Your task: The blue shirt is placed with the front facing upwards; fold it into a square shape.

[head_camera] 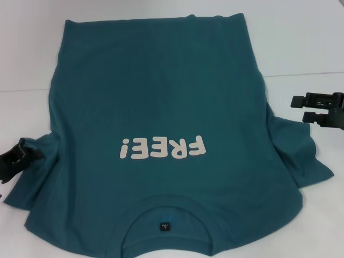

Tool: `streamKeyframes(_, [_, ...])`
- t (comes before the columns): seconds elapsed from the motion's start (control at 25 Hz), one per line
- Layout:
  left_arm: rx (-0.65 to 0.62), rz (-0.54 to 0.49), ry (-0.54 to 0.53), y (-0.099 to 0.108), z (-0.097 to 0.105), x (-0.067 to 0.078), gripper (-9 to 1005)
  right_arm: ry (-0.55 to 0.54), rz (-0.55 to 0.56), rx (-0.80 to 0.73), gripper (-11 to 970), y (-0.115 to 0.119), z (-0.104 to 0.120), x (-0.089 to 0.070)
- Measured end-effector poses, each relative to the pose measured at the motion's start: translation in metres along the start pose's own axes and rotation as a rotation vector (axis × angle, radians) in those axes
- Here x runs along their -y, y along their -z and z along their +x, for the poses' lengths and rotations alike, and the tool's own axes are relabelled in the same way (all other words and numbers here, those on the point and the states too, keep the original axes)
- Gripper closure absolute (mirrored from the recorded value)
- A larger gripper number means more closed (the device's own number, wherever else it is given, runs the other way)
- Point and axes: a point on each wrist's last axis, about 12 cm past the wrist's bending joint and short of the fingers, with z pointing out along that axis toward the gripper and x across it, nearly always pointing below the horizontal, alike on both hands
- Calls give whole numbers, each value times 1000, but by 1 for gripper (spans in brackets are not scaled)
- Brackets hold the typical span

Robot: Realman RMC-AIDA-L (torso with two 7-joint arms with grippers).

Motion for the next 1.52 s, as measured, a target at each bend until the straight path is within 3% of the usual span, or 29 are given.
streamKeyframes(0.4, [-20, 78, 14, 7, -8, 8, 965, -6, 5, 1, 161, 2, 2, 2])
streamKeyframes(1.52, [-19, 126, 18, 26, -39, 23, 960, -9, 7, 2, 162, 3, 3, 4])
